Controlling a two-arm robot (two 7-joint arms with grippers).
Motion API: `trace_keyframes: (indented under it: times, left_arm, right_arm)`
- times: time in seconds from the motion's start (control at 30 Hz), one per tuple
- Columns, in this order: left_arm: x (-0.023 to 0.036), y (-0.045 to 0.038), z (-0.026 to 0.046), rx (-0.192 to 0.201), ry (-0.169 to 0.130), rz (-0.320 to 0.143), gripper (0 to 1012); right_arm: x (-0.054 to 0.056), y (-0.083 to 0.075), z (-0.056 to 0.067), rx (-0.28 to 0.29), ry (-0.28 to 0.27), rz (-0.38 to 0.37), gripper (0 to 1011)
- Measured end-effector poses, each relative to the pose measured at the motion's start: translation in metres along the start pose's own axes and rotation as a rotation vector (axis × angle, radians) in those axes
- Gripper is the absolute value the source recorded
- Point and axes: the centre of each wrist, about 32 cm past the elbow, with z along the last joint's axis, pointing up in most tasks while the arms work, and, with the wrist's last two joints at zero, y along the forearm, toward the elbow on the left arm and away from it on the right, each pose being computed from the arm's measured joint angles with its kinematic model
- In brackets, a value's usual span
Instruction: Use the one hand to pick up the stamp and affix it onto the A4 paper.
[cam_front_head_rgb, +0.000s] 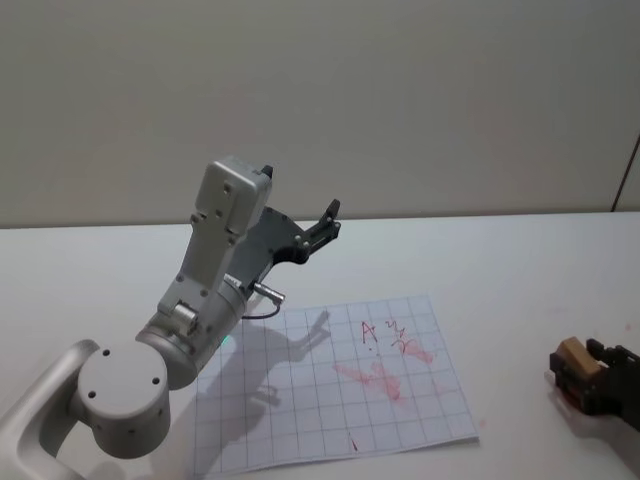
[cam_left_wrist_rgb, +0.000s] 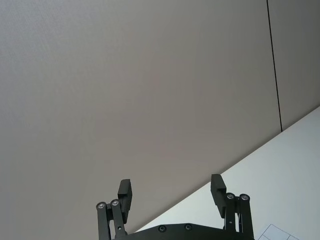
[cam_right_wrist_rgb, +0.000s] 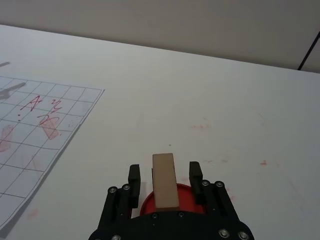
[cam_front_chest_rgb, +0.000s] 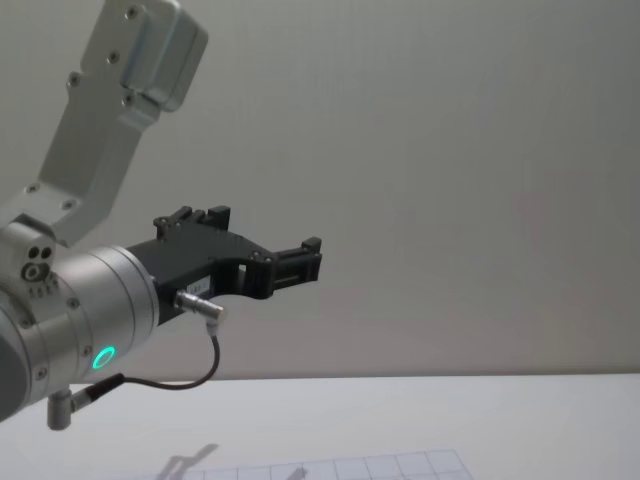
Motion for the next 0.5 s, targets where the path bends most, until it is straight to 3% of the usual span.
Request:
trace_keyframes:
  times: [0.1, 0.5]
  left_arm:
    - [0.0000, 0.0000, 0.0000, 0.000, 0.000, 0.000, 1001]
    - [0.0000, 0.0000, 0.0000, 0.000, 0.000, 0.000, 1001]
  right_arm:
    - [0.0001, 0.0001, -0.0001, 0.001, 0.000, -0.001, 651]
    - [0.0002, 0.0004, -0.0001, 0.002, -0.001, -0.003, 971]
